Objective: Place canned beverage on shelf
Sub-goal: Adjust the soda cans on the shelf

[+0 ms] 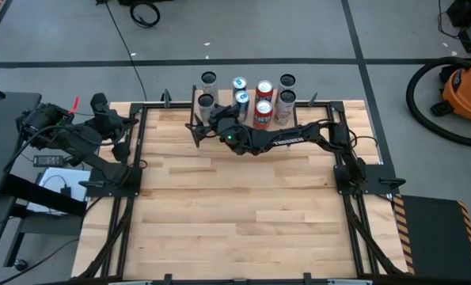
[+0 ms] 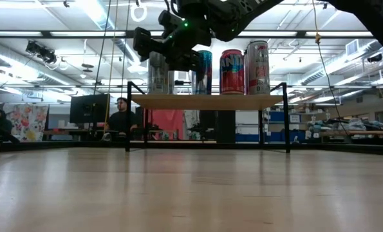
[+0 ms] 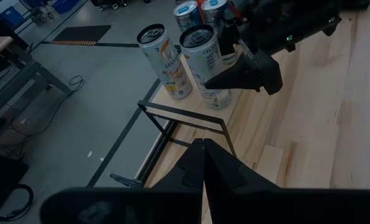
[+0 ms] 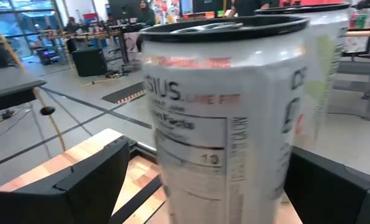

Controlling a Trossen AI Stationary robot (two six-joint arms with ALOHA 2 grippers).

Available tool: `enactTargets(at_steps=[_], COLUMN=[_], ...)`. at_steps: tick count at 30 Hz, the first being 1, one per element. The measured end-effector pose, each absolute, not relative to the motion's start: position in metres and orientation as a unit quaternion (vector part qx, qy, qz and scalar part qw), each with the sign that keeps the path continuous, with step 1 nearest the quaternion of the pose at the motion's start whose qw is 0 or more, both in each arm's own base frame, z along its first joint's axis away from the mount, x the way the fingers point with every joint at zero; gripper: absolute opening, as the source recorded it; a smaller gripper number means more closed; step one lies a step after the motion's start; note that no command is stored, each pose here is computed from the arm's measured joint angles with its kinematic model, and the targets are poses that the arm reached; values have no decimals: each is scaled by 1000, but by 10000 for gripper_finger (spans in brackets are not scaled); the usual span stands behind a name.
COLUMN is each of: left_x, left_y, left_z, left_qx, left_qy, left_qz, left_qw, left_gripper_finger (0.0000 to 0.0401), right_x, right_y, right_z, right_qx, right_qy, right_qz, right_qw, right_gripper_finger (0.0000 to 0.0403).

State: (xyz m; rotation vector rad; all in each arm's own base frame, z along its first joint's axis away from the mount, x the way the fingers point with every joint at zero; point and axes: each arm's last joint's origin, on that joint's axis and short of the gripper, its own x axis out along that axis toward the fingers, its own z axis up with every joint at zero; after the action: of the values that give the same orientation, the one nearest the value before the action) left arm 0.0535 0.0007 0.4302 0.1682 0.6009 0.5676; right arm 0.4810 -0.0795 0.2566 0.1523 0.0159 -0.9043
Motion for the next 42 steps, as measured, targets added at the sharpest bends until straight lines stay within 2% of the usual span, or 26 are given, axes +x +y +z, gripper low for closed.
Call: enactTargets(at_steps=[6,11,16,24,42], left_x=[54,54,53,53,54], left_y=[1,1,1,1,1], left_z=[430,430,430,430,430], left_qx=[83,83,83,83,81], left_qy=[292,292,292,292,292], left_qz=[275,275,275,275,276], left_qw=[912,912,912,912,912], left_gripper_finger=[7,7,7,7,7], right_x=[482,482,482,483,486], right_y=[-79,-79,-79,-70,-50], right_z=[257,257,257,256,258], right_qx=[77,79,79,76,24], right_qy=[8,8,8,12,27], right_qz=[-424,-420,-420,-412,-390], right_qw=[903,904,904,908,920], right_gripper_finger=[393,371,336,259,257])
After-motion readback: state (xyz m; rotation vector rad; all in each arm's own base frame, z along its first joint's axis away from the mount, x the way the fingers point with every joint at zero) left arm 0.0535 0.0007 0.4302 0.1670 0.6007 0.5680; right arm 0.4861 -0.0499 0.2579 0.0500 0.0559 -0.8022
